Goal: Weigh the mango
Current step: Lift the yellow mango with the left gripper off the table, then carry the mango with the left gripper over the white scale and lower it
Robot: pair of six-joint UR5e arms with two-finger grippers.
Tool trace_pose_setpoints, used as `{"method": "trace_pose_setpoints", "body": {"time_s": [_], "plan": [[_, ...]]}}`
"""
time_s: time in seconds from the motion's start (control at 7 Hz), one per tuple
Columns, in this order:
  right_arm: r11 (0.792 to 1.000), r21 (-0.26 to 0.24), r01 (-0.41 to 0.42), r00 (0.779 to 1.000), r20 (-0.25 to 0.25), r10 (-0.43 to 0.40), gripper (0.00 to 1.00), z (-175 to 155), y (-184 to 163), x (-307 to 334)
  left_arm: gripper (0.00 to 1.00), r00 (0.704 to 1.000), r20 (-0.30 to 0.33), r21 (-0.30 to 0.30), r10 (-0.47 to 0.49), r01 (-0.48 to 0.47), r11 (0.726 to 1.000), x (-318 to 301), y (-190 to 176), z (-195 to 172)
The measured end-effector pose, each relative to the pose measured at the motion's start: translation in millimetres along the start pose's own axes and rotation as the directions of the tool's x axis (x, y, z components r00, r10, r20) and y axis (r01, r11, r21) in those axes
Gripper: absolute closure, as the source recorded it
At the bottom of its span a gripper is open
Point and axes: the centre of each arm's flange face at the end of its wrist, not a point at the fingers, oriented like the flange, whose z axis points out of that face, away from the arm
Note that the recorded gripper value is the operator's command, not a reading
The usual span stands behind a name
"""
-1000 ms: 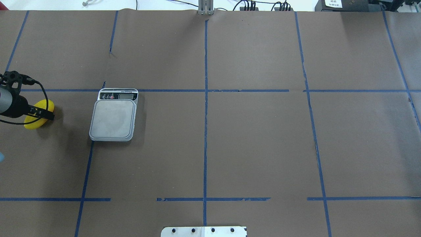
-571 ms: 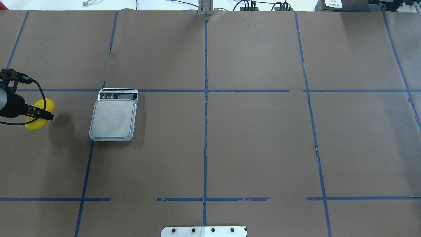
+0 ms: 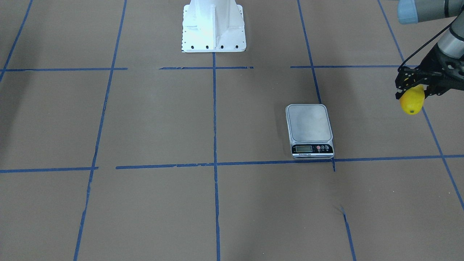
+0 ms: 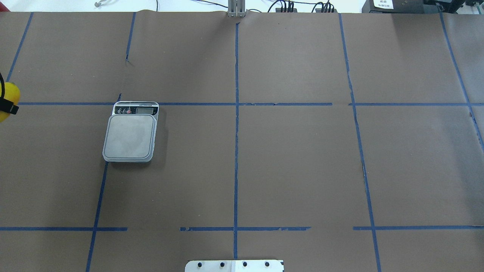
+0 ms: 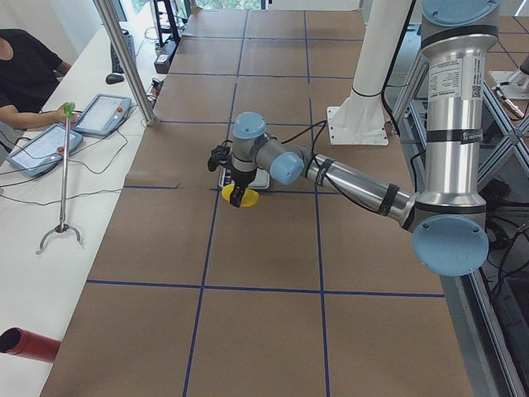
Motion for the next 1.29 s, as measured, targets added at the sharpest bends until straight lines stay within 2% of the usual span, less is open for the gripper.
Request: {"method": "trace_pose_setpoints", "body": {"time_s": [0.29, 0.43, 0.57, 0.86, 1.0, 1.29], "plan": [[1.000, 0.000, 0.000, 1.000, 0.000, 0.000, 0.00, 0.1, 0.0, 0.1, 1.00, 0.998, -0.025, 0.015, -0.066, 0.066, 0.998, 27.1, -12.3, -43.3], [1.000, 0.000, 0.000, 1.000, 0.000, 0.000, 0.00, 0.1, 0.0, 0.1, 1.00, 0.989, -0.060, 0.022, -0.136, 0.138, 0.990, 53.6, -24.2, -51.6], [1.000, 0.000, 0.000, 1.000, 0.000, 0.000, 0.00, 0.1, 0.0, 0.1, 1.00, 0.975, -0.098, 0.004, -0.201, 0.202, 0.979, 91.8, -33.8, -47.7], [1.000, 0.000, 0.000, 1.000, 0.000, 0.000, 0.00, -0.2, -0.1, -0.2, 1.00, 0.953, -0.139, -0.070, -0.270, 0.262, 0.962, 173.1, -44.1, -13.2], [1.000, 0.000, 0.000, 1.000, 0.000, 0.000, 0.00, -0.2, -0.1, -0.2, 1.00, 0.953, -0.132, -0.085, -0.273, 0.264, 0.961, 200.4, -55.0, 14.7], [1.000, 0.000, 0.000, 1.000, 0.000, 0.000, 0.00, 0.0, 0.0, 0.0, 1.00, 0.953, -0.131, -0.076, -0.272, 0.264, 0.962, 218.3, -68.9, 77.1]]}}
